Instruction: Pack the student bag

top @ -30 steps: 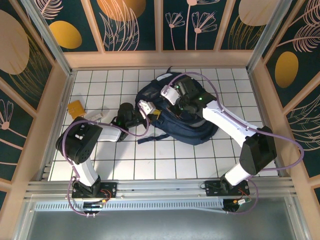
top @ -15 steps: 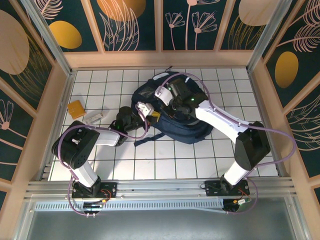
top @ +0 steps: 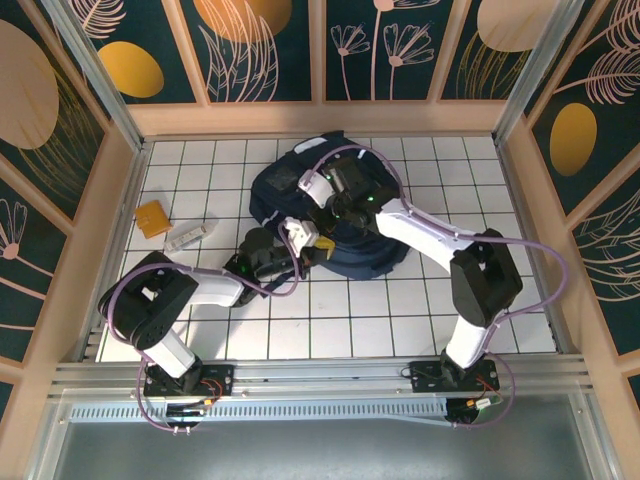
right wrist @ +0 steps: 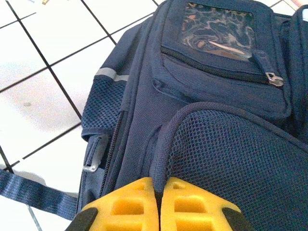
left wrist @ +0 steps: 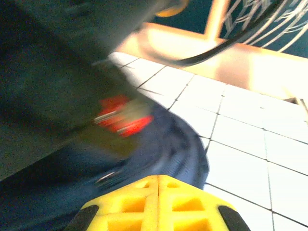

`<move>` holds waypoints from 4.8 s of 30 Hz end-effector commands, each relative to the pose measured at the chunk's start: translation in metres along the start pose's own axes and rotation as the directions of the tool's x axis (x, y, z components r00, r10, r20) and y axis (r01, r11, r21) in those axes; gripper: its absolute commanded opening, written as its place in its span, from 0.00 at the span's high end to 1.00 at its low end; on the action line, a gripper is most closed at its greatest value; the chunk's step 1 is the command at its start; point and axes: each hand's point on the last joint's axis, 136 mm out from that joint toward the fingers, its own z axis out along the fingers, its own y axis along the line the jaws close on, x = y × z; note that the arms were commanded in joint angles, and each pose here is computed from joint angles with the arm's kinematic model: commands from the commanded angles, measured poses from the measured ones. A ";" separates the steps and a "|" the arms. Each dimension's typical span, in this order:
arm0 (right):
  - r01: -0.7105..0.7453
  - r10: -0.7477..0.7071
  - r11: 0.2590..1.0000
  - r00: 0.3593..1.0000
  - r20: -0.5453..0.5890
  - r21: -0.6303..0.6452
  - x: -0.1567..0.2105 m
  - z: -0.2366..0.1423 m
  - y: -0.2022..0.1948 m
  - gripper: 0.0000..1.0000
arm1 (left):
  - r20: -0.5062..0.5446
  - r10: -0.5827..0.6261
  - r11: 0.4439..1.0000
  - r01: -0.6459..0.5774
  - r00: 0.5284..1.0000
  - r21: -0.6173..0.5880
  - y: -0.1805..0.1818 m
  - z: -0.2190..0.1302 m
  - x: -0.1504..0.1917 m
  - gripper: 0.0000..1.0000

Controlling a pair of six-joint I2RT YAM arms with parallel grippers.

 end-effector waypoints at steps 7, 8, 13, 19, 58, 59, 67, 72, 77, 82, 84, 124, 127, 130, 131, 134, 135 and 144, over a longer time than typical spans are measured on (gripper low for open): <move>0.008 0.016 0.993 0.980 0.199 -0.120 -0.050 0.013 0.017 1.00 | 0.143 -0.060 0.996 0.051 0.988 0.067 -0.041 -0.006 -0.021 1.00; 0.008 0.015 0.993 0.980 0.198 -0.116 -0.048 0.009 0.015 1.00 | 0.161 -0.071 0.997 0.066 0.984 0.040 -0.039 -0.014 -0.026 1.00; 0.256 -0.187 0.943 0.936 0.297 -0.213 -0.028 -0.035 0.030 1.00 | 0.013 0.037 0.998 -0.036 0.999 -0.054 -0.027 -0.041 -0.022 0.79; 0.428 -0.340 0.880 0.871 0.356 -0.206 -0.011 -0.074 0.025 1.00 | -0.174 0.368 0.923 -0.382 0.913 -0.051 -0.015 -0.075 -0.021 0.39; 0.321 -0.295 0.942 0.932 0.211 -0.101 0.037 -0.071 -0.012 0.67 | -0.669 0.603 0.663 -0.740 0.435 0.117 0.110 -0.009 0.081 1.00; 0.276 -0.261 0.960 0.944 0.204 -0.051 0.036 -0.074 -0.021 0.62 | -0.677 0.594 0.674 -0.728 0.435 0.123 0.111 -0.007 0.086 1.00; -0.690 0.592 0.671 0.719 0.364 0.272 0.060 -0.127 -0.096 0.49 | -0.628 0.575 0.739 -0.662 0.525 0.123 0.102 0.010 0.080 1.00; -0.852 0.842 0.509 0.523 0.132 0.126 0.088 -0.095 -0.017 0.51 | -0.520 0.549 0.790 -0.610 0.655 0.066 0.086 0.009 0.029 1.00; -0.895 0.899 0.432 0.437 0.027 0.112 0.097 -0.072 0.029 0.51 | -0.411 0.536 0.821 -0.569 0.737 0.049 0.070 0.000 -0.007 1.00; -0.872 0.891 0.439 0.453 0.017 0.218 0.115 -0.060 0.021 0.50 | -0.371 0.494 0.860 -0.505 0.787 0.075 0.059 0.004 -0.018 1.00; -0.865 0.891 0.438 0.454 0.013 0.243 0.111 -0.062 0.019 0.49 | -0.375 0.474 0.871 -0.487 0.797 0.067 0.060 0.004 -0.017 1.00; -0.721 0.790 0.423 0.590 0.166 0.549 0.184 -0.135 -0.076 1.00 | -0.328 0.603 0.797 -0.568 0.727 0.205 0.076 -0.006 -0.010 1.00; -0.759 0.816 0.406 0.551 0.172 0.509 0.190 -0.144 -0.093 1.00 | -0.366 0.646 0.760 -0.611 0.670 0.221 0.095 -0.005 -0.003 1.00; -0.758 0.813 0.466 0.570 0.117 0.456 0.186 -0.146 -0.080 1.00 | -0.364 0.600 0.797 -0.569 0.712 0.202 0.125 -0.005 -0.007 1.00; -0.756 0.809 0.499 0.582 0.086 0.424 0.185 -0.145 -0.070 1.00 | -0.339 0.571 0.819 -0.547 0.748 0.173 0.135 -0.004 -0.014 1.00; -0.743 0.792 0.570 0.611 0.007 0.351 0.180 -0.141 -0.031 1.00 | -0.341 0.557 0.821 -0.565 0.757 0.085 0.175 0.003 -0.025 1.00; -0.737 0.780 0.599 0.625 -0.023 0.313 0.175 -0.137 -0.013 1.00 | -0.348 0.557 0.816 -0.575 0.754 0.060 0.185 0.009 -0.029 1.00; -0.697 0.700 0.715 0.712 -0.063 0.057 0.120 -0.102 0.047 1.00 | -0.275 0.566 0.823 -0.550 0.777 0.140 0.156 0.021 -0.044 0.55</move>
